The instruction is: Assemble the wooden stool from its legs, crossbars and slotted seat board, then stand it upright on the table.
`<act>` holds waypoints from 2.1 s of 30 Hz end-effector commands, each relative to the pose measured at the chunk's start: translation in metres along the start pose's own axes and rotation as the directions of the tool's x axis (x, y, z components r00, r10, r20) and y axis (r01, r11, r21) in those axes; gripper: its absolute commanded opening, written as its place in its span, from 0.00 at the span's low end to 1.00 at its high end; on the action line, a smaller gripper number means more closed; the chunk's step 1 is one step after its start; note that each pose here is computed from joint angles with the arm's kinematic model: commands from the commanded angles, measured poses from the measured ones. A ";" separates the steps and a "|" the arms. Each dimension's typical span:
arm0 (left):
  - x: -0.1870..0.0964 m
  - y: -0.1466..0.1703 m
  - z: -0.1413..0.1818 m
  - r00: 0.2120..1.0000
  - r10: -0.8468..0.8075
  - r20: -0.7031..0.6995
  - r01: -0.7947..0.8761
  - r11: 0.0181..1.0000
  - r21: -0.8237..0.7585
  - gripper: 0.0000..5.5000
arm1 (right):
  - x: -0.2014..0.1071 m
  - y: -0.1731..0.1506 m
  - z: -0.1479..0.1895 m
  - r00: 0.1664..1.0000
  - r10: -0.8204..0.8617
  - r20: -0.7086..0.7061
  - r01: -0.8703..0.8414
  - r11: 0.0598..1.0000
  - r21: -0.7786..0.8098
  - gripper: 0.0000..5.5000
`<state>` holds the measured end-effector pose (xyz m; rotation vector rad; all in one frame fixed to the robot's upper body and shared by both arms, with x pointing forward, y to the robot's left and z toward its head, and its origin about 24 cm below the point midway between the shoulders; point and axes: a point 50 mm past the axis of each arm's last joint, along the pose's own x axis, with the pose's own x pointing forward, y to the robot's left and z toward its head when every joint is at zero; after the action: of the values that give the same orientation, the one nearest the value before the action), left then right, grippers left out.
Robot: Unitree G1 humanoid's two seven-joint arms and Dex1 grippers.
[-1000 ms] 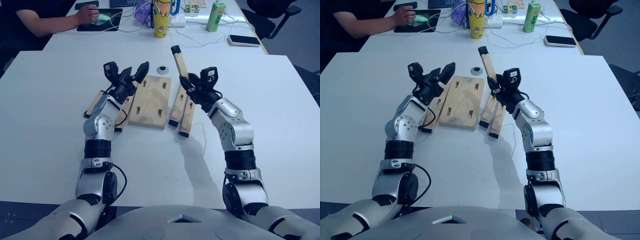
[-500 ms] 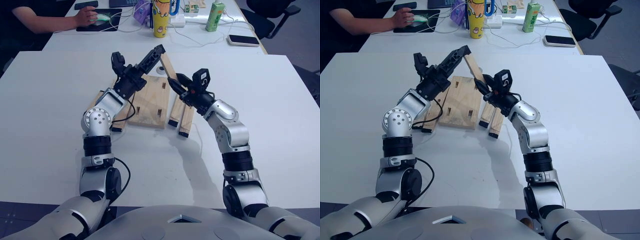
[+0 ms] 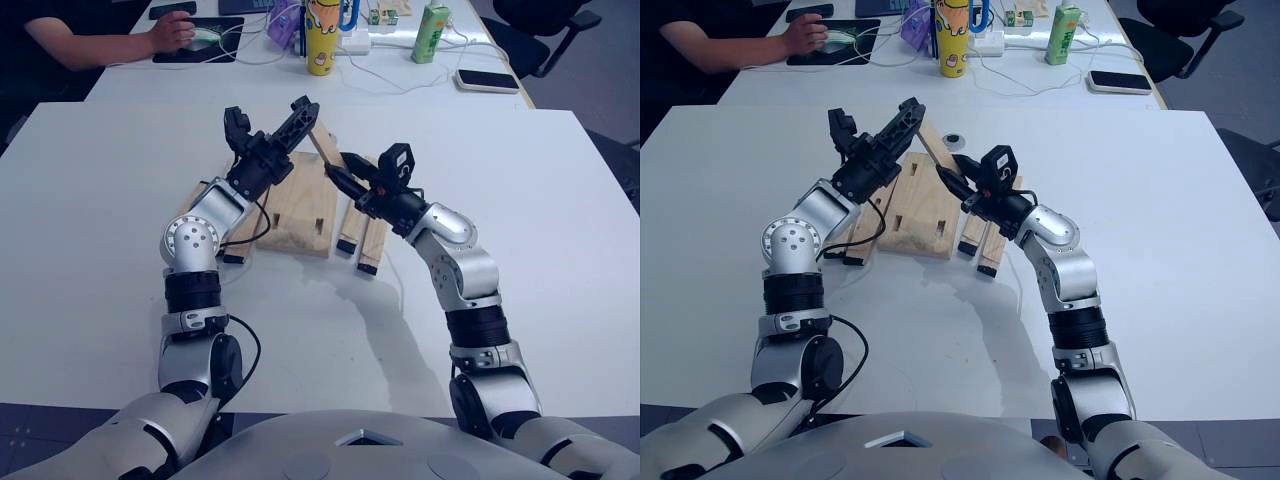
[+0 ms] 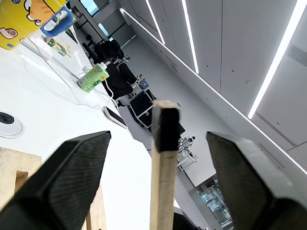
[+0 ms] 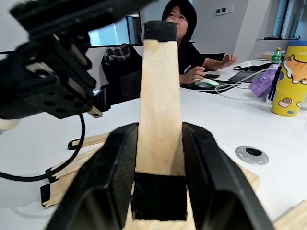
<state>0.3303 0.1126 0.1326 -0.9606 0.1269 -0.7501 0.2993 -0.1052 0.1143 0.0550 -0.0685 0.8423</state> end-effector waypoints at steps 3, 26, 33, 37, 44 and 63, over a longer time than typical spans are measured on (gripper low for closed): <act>0.003 -0.002 0.005 1.000 -0.008 -0.015 0.008 1.000 0.010 0.46 | -0.002 0.000 -0.002 1.000 0.016 -0.017 -0.017 0.995 -0.102 0.24; 0.000 0.003 0.010 1.000 0.015 0.028 -0.017 0.997 0.079 0.08 | -0.006 -0.012 -0.008 0.999 -0.011 -0.042 0.003 0.985 -0.171 0.32; -0.006 0.009 0.017 0.994 0.054 0.092 -0.068 0.986 0.156 0.08 | -0.016 -0.017 -0.023 0.991 0.007 -0.135 -0.037 0.975 -0.217 0.53; -0.031 0.011 0.039 0.944 0.194 0.268 -0.288 0.880 0.378 0.08 | -0.035 -0.032 -0.038 0.973 -0.107 -0.204 0.058 0.971 -0.232 0.54; -0.064 0.020 0.013 0.845 0.366 0.390 -0.520 0.733 0.439 0.08 | -0.039 -0.040 -0.040 0.958 -0.206 -0.198 0.158 0.959 -0.234 0.54; -0.074 0.061 0.017 0.808 0.468 0.359 -0.589 0.670 0.452 0.08 | -0.037 -0.034 -0.043 0.958 -0.218 -0.188 0.176 0.960 -0.218 0.54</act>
<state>0.3107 0.1895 0.0815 -0.4097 -0.0220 -0.1022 0.3024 -0.1522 0.0670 -0.2058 0.0534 0.6399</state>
